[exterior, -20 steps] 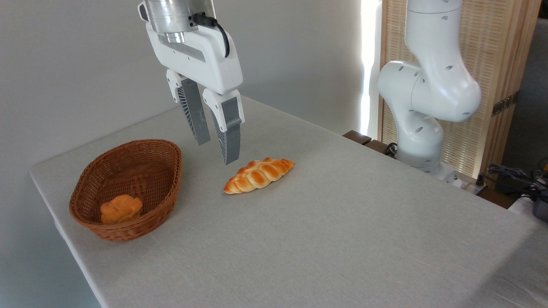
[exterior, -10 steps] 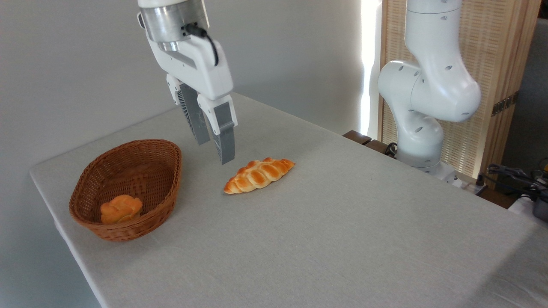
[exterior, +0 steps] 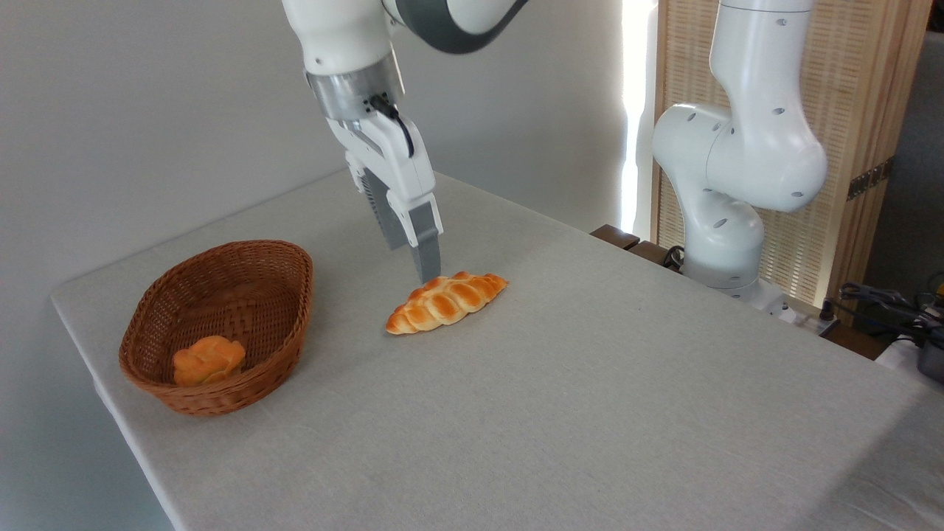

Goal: Put bread into the basket
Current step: 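Lower the gripper onto the braided roll and close on its middle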

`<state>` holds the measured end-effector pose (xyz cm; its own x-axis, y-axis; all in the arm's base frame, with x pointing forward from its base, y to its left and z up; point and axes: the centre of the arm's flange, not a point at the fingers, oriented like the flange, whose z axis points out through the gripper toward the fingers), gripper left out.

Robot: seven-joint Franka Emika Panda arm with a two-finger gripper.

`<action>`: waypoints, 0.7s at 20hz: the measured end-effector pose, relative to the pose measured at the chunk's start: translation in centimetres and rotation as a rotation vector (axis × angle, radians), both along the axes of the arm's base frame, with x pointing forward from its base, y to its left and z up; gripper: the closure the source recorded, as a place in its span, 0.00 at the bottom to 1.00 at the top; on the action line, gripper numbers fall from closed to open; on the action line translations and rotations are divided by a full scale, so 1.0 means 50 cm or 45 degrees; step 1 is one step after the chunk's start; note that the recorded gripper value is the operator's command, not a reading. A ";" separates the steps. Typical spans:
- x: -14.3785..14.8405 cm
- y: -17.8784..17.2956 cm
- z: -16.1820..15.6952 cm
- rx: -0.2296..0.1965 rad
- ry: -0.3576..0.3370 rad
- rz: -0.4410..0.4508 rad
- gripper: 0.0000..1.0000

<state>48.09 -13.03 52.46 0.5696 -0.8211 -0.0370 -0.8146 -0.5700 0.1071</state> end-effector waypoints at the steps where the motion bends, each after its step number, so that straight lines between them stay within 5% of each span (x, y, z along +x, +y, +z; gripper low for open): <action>1: -0.008 -0.011 -0.017 0.005 0.008 -0.014 0.00; 7: -0.053 -0.080 -0.154 -0.026 0.046 -0.065 0.00; 14: -0.078 -0.084 -0.218 -0.009 0.074 -0.076 0.01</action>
<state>44.17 -17.25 41.58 0.5164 -0.8540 -0.0627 -0.8396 -0.5194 0.1590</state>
